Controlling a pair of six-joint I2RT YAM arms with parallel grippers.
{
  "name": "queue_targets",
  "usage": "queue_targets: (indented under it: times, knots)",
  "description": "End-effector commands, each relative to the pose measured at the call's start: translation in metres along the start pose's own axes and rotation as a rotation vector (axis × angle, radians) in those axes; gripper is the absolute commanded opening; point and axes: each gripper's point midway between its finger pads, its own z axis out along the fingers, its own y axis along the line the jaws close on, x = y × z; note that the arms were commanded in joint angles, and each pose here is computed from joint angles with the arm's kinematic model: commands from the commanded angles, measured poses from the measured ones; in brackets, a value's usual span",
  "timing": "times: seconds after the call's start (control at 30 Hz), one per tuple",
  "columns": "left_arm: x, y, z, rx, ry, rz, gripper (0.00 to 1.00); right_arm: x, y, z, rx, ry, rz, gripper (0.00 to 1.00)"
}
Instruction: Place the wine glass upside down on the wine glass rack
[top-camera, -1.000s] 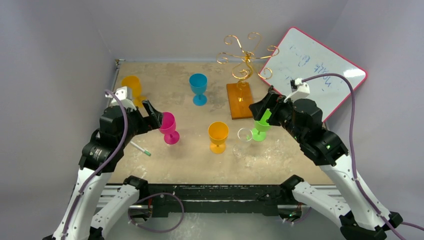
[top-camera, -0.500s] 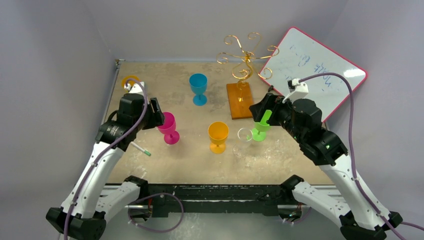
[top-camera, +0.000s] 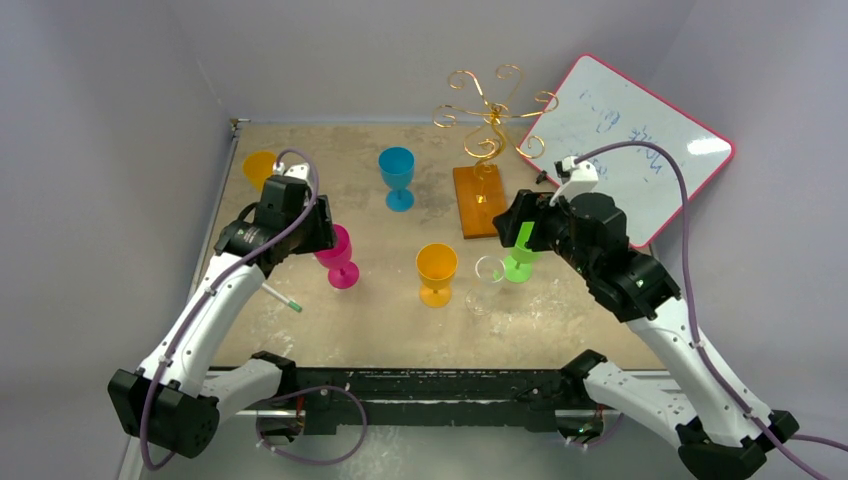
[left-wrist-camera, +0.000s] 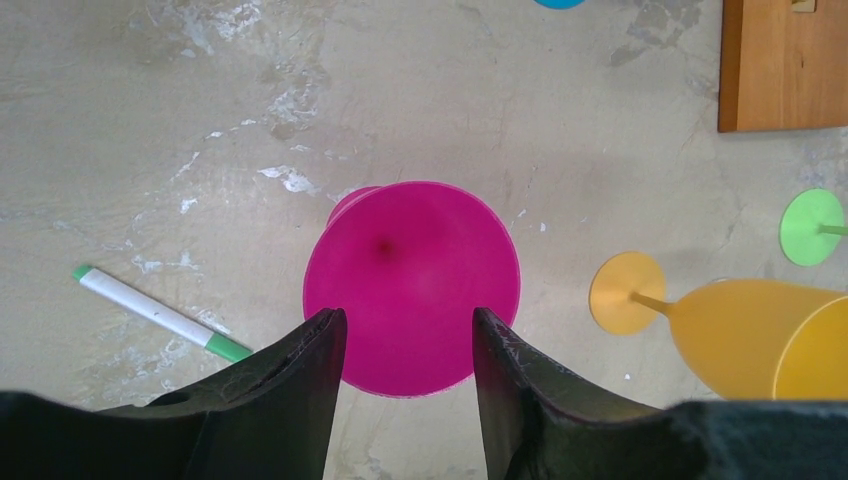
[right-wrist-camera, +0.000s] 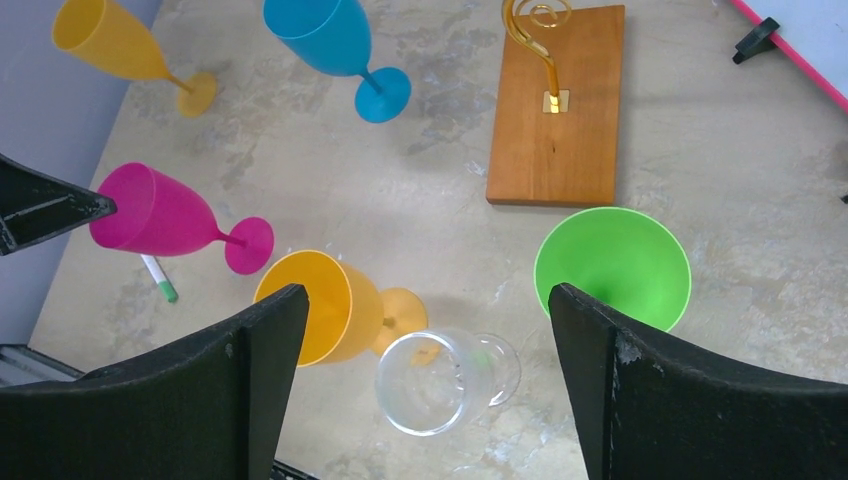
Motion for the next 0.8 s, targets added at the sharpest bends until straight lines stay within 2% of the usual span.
queue_targets:
  times: [0.0, 0.3, 0.53, 0.77]
  knots:
    - [-0.020, -0.003, -0.005, -0.008, -0.067, 0.007, 0.48, -0.014, 0.009, 0.001, -0.045, -0.041, -0.035, 0.92]
    - [-0.029, 0.033, -0.022, -0.213, -0.093, 0.018, 0.53, -0.015, 0.004, 0.000, -0.024, -0.055, -0.033, 0.89]
    - [-0.014, 0.026, -0.004, -0.172, -0.042, -0.009, 0.45, -0.014, -0.002, -0.001, 0.004, -0.059, -0.031, 0.88]
    - [-0.005, 0.023, 0.011, -0.154, -0.028, -0.034, 0.41, -0.015, -0.005, -0.002, 0.015, -0.074, -0.035, 0.87]
